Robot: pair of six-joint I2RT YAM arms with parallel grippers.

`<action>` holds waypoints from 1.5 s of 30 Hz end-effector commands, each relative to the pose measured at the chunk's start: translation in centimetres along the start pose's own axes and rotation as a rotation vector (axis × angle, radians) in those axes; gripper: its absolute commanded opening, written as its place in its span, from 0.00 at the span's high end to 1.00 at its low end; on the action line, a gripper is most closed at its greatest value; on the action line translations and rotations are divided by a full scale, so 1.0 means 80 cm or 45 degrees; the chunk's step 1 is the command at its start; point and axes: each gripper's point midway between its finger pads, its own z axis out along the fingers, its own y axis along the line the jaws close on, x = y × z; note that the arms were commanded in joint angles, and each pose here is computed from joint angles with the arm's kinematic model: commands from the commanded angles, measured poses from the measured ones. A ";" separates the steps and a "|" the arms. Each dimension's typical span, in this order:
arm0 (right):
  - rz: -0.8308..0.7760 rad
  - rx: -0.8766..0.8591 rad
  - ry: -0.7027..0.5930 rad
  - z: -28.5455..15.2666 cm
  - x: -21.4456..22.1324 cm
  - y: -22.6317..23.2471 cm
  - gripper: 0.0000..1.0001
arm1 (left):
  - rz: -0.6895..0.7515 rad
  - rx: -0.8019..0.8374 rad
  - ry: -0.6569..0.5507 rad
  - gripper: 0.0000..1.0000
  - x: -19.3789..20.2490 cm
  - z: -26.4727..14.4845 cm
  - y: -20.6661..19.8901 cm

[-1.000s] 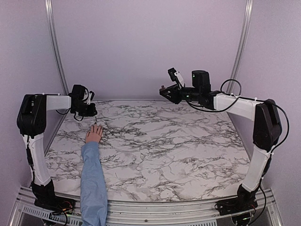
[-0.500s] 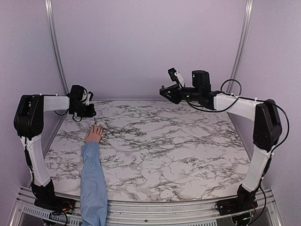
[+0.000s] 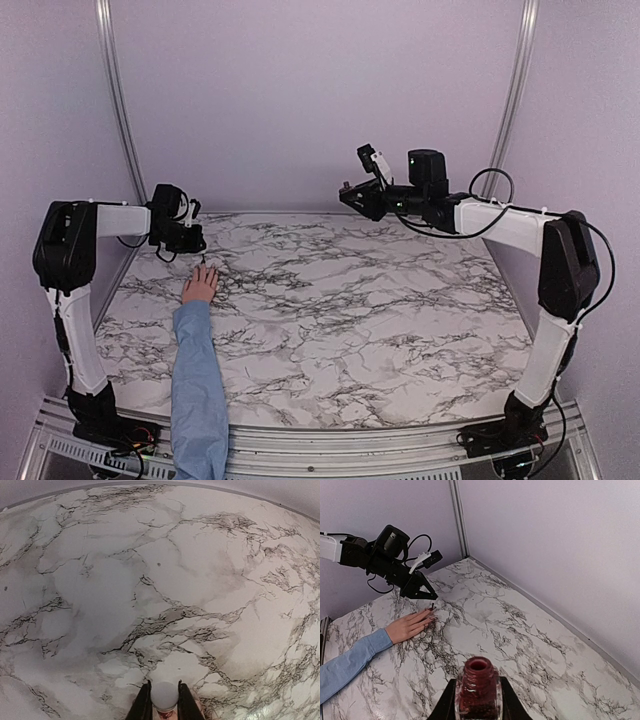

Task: Paint the nails
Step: Paint the nail polish on the nail.

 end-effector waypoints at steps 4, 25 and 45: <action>-0.041 0.015 -0.059 -0.013 -0.030 -0.001 1.00 | 0.009 -0.013 0.018 1.00 0.001 0.008 0.001; -0.045 0.017 -0.059 -0.011 -0.032 -0.004 1.00 | 0.001 -0.070 0.022 1.00 -0.005 0.017 0.015; -0.050 0.013 -0.064 -0.017 -0.031 0.001 1.00 | 0.019 -0.056 -0.067 1.00 -0.035 -0.024 0.006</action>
